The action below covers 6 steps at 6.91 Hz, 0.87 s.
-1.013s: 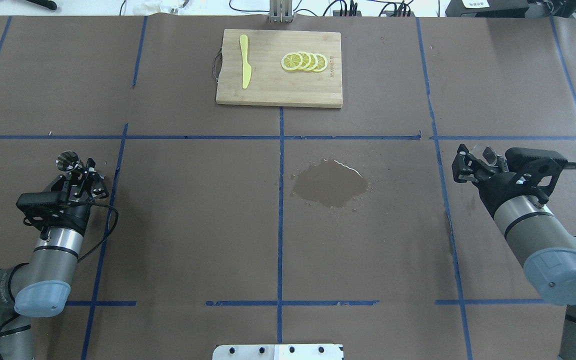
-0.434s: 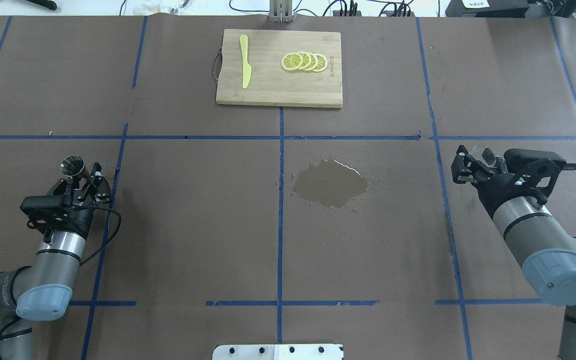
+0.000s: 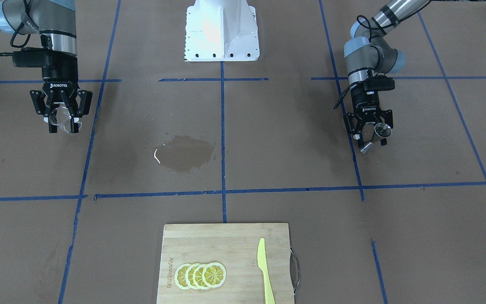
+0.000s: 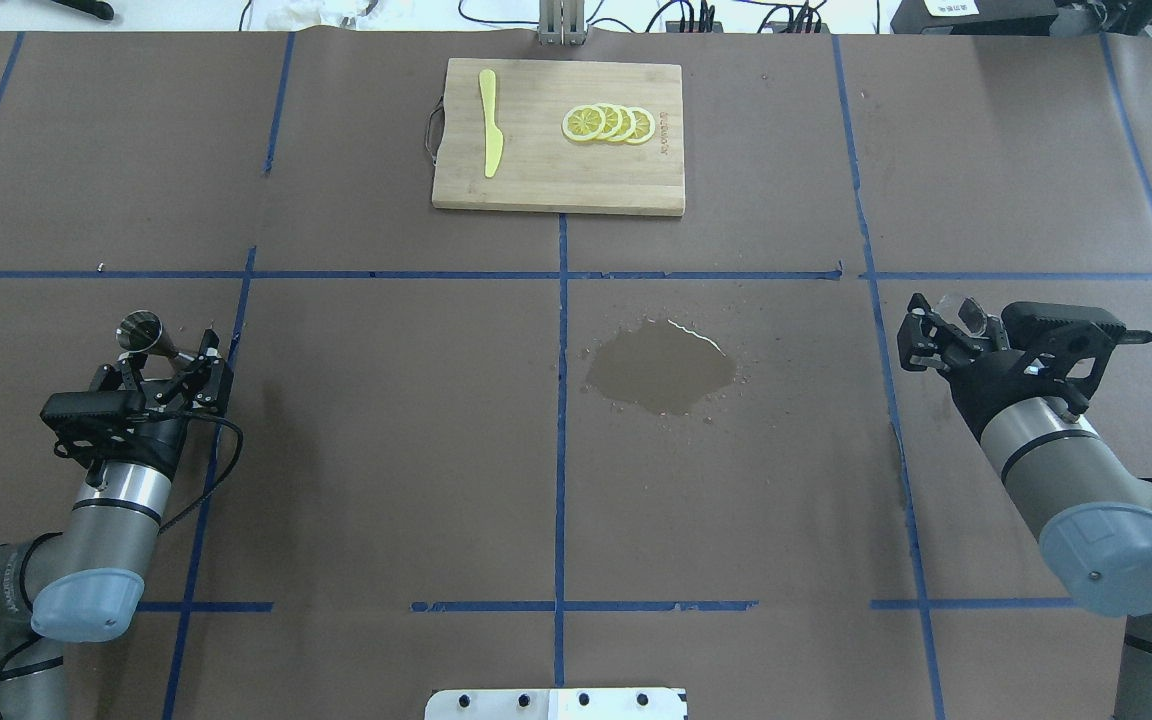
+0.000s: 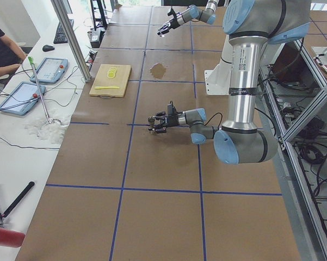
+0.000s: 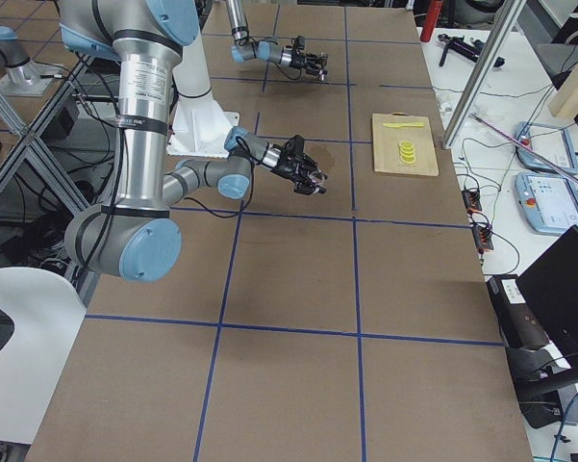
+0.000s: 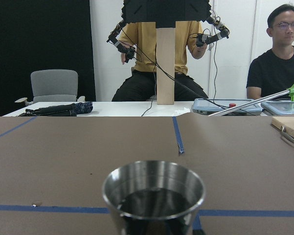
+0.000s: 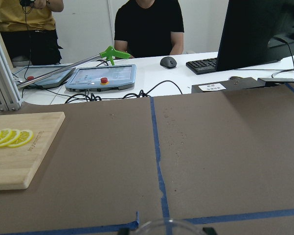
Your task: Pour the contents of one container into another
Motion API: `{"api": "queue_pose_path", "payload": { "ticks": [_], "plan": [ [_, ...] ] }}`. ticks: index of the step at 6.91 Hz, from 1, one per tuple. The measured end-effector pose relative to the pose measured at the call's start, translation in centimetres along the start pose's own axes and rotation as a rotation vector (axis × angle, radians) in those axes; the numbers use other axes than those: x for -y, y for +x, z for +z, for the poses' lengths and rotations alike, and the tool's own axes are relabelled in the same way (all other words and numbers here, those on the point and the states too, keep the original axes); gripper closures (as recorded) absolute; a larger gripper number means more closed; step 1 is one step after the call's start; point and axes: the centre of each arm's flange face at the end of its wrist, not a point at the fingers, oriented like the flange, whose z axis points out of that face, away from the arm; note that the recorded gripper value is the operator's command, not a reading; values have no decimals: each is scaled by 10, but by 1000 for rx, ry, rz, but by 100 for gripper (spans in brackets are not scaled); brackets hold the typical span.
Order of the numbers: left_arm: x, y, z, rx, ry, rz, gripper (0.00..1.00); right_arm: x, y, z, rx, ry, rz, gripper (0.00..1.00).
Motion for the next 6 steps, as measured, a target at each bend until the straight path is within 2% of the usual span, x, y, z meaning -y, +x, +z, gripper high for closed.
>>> {"api": "queue_pose_path", "payload": {
  "ticks": [2,4,6],
  "plan": [
    [13,-13,-10,-18,-45,2,0,-11,1,6,-12,11,-18,100],
    [39,-36,-30,-52,-123,15,0,-27,2,12,-25,42,-43,100],
    [45,-25,-46,-105,-201,-4,0,-43,7,17,-39,64,-66,100]
  ]
}}
